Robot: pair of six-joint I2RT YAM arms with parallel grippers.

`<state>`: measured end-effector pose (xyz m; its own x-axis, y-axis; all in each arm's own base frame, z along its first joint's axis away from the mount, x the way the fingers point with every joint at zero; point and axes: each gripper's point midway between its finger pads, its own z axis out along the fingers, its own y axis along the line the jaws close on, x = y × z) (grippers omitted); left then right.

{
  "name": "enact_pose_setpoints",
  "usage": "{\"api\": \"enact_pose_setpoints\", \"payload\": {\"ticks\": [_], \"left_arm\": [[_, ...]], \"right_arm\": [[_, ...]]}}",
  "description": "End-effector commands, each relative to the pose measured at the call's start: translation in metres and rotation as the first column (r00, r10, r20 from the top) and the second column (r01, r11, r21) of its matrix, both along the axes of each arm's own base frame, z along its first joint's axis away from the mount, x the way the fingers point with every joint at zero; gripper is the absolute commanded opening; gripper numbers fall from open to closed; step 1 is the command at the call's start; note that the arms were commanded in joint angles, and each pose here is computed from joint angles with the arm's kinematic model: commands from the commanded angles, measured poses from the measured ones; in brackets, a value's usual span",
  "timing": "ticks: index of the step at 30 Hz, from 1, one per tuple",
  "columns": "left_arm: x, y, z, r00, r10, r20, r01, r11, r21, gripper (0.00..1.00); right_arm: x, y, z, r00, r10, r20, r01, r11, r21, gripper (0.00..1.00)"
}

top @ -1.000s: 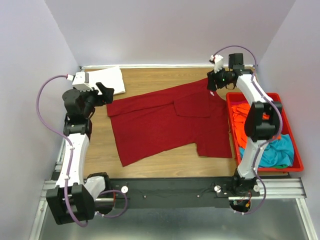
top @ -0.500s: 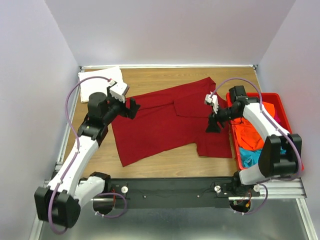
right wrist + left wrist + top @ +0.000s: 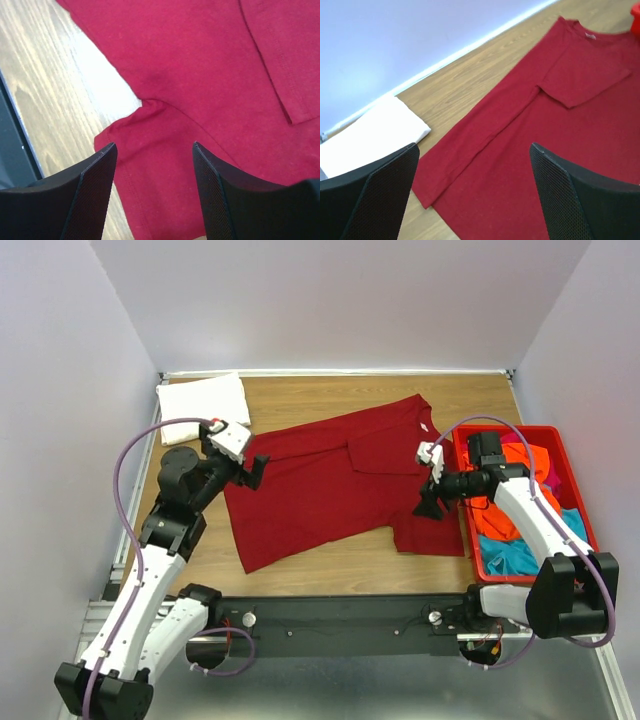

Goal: Fold and stack the t-shirts
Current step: Fold the tshirt

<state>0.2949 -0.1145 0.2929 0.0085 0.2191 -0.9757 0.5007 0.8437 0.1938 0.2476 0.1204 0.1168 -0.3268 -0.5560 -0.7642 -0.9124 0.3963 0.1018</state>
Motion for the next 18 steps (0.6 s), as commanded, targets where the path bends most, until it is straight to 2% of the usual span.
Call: {"api": "enact_pose_setpoints", "payload": {"ticks": [1,5,10,18], "left_arm": [[-0.012,-0.003,-0.014,0.999,-0.043,-0.002,0.042,0.989,0.144,0.98],[-0.029,-0.009,-0.038,0.993,-0.115,-0.028,0.118,0.944,0.310,0.98],[-0.040,-0.004,-0.057,0.992,-0.120,-0.042,0.127,0.913,0.388,0.98],[-0.063,-0.014,-0.092,0.966,-0.214,-0.147,0.259,0.835,0.485,0.96]], "right_arm": [[0.006,-0.003,0.001,0.999,-0.031,0.026,0.032,1.000,-0.002,0.69],[0.006,-0.004,0.000,0.999,-0.034,0.029,0.034,0.999,-0.009,0.69],[0.006,-0.004,0.001,0.999,-0.036,0.027,0.036,0.999,-0.003,0.69],[0.006,-0.003,-0.001,0.999,-0.034,0.016,0.034,0.999,0.000,0.69]]}}
